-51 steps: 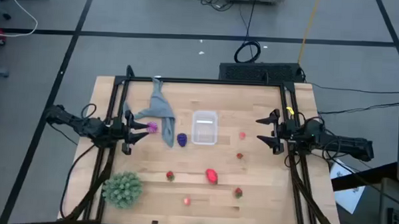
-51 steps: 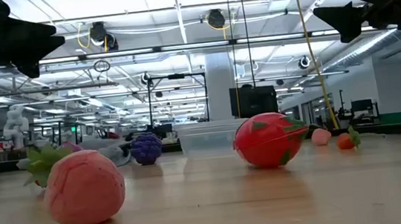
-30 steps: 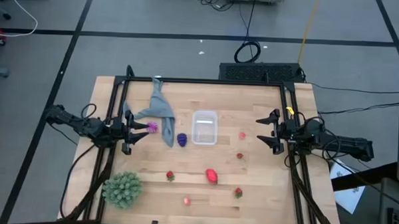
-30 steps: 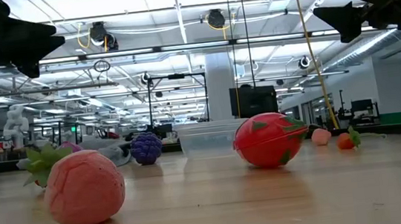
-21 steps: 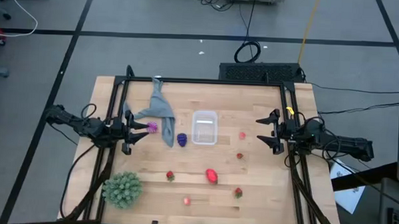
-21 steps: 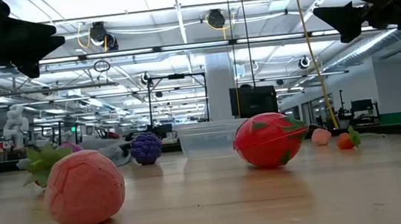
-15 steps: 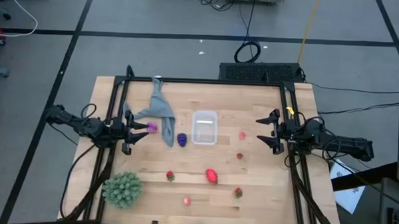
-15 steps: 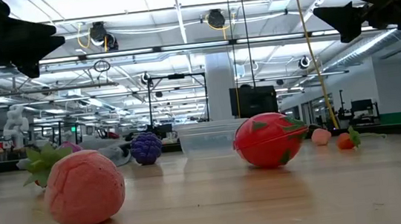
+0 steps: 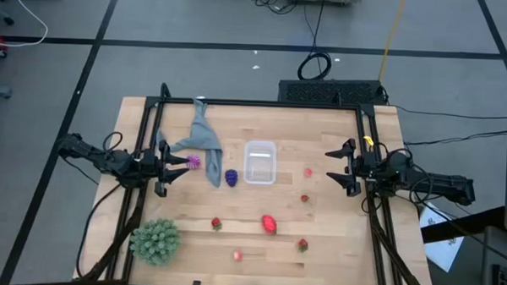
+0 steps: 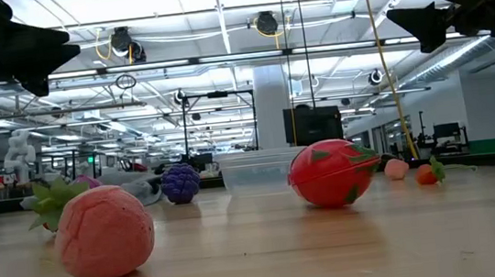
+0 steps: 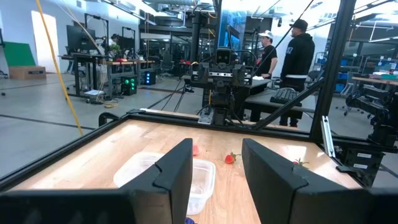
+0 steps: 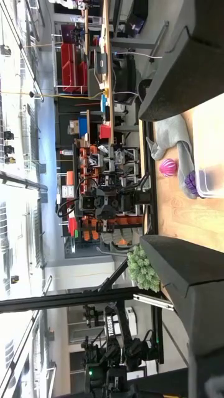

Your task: Pick and placing Produce into tupperware

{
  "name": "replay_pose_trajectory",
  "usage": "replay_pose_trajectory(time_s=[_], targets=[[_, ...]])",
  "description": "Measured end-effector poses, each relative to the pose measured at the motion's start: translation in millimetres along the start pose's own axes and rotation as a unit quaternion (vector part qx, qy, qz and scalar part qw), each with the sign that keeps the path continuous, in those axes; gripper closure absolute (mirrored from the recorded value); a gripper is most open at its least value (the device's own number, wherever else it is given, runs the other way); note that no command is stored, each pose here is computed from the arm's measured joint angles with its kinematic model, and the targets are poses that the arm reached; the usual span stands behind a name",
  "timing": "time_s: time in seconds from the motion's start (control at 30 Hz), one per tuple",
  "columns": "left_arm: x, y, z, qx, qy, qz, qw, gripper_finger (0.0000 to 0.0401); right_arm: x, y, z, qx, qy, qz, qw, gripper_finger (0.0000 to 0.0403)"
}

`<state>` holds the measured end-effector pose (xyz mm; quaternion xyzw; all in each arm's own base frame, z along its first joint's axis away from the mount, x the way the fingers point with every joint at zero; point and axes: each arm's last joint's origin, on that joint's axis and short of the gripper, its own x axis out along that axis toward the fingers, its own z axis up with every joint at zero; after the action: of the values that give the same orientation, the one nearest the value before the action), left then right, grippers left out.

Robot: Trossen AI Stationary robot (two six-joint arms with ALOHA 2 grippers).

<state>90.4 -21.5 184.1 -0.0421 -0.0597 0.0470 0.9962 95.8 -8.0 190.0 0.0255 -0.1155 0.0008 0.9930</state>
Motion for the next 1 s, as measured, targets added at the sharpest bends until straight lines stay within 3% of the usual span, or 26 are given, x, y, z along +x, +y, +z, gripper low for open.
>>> replay_pose_trajectory(time_s=[1.0], targets=[[0.0,0.7,0.7,-0.002,-0.004,0.013,1.000,0.0258,-0.3,0.6,7.4,-0.009,-0.038,0.003,0.999,0.0094]])
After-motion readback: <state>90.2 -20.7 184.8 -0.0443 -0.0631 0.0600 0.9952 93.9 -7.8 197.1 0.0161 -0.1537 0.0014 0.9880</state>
